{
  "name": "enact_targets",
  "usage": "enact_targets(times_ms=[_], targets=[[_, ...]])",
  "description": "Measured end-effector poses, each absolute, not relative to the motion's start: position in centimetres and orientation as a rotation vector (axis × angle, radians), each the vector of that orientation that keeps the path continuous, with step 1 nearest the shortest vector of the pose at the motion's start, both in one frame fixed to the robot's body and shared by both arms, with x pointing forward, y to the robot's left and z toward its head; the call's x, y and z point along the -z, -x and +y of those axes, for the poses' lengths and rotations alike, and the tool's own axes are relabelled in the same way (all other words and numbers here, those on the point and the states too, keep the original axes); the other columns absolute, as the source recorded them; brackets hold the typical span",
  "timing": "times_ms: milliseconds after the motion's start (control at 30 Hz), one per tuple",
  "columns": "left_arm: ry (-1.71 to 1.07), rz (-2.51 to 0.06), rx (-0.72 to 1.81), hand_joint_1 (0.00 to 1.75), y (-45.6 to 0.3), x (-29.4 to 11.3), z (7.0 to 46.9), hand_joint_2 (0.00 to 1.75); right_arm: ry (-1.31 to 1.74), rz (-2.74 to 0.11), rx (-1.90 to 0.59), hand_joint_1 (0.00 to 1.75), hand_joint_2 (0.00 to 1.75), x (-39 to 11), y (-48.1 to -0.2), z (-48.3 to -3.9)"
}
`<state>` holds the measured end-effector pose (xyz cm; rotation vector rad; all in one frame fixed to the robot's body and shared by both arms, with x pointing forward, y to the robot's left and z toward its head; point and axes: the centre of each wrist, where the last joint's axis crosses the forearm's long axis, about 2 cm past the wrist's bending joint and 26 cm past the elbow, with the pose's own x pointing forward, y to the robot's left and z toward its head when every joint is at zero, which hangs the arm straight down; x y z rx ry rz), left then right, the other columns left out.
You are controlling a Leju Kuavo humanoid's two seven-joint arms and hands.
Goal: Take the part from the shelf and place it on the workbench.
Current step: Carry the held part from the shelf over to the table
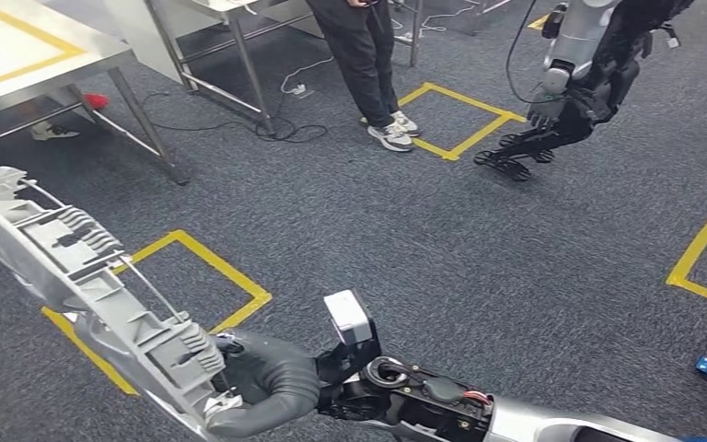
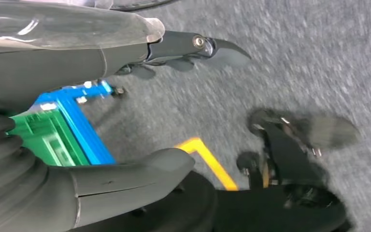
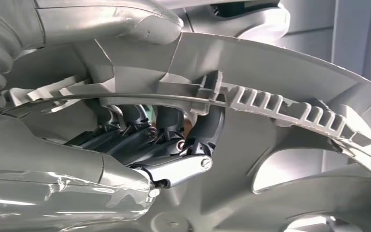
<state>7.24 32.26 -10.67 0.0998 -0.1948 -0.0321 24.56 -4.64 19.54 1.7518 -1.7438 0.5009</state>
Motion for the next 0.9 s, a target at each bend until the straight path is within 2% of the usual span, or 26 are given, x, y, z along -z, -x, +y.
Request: enact_targets(times_ms=[900], targets=[[-0.101, -0.186, 0.032, 0.00, -6.97, 10.71, 32.31, 1.75, -1.755, -1.738, -0.491, 1.73, 1.75, -19.33, -24.44, -4.71]])
